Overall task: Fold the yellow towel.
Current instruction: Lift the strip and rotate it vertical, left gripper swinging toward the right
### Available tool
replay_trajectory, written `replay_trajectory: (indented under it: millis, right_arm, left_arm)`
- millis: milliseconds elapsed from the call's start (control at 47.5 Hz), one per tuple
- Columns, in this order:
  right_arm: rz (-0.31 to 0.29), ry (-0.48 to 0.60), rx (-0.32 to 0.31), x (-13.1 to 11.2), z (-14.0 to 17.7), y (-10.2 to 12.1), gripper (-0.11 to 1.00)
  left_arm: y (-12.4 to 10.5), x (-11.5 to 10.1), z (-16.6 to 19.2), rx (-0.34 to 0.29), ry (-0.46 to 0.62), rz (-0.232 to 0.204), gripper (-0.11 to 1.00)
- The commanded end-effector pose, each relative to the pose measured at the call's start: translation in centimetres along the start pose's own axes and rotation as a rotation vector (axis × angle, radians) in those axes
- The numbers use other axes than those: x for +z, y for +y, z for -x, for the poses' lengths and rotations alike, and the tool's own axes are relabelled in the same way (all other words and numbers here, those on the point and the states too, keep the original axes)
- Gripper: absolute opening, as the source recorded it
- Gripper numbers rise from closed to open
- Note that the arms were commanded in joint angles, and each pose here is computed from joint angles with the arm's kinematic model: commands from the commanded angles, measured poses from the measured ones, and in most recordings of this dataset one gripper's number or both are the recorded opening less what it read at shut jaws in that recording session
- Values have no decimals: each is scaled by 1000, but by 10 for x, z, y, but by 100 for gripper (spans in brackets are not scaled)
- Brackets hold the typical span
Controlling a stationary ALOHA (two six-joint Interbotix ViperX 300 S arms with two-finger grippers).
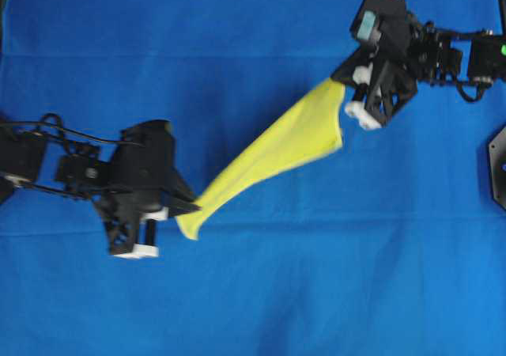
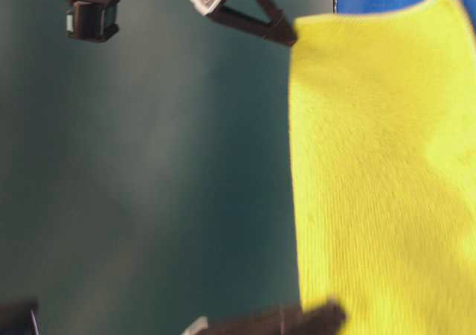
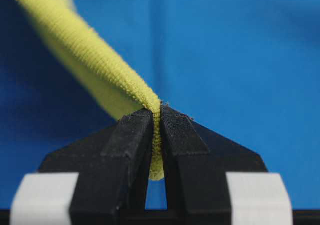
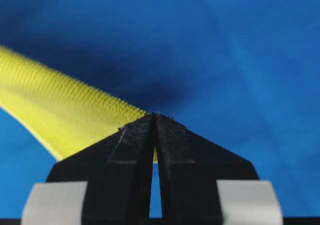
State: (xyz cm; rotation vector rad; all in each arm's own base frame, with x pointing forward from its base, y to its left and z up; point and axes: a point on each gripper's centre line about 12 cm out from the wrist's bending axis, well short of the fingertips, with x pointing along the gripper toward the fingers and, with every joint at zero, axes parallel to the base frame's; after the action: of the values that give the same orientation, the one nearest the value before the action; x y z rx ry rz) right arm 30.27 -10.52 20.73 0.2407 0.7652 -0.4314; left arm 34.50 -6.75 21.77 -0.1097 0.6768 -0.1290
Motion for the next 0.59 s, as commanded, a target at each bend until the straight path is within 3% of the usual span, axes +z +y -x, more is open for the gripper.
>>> replay_trajectory:
  millis: [0,253,379,568]
  right_arm:
    - [9,-67,-12,20,5,-6,1]
    - [13,-123,-60,46,2,-24,1]
    - [6,-134,-85,54,-2,-35,1]
    - [12,-148,-96,62,-6,-39,1]
  left_arm:
    - [-10,27,-6,-21,-66,-15,4]
    - [-21,77,-39,-34,-148,-80,4]
    - [-25,97,-55,-38,-174,-83,4]
    - [-29,108,-73,-42,-185,-85,4]
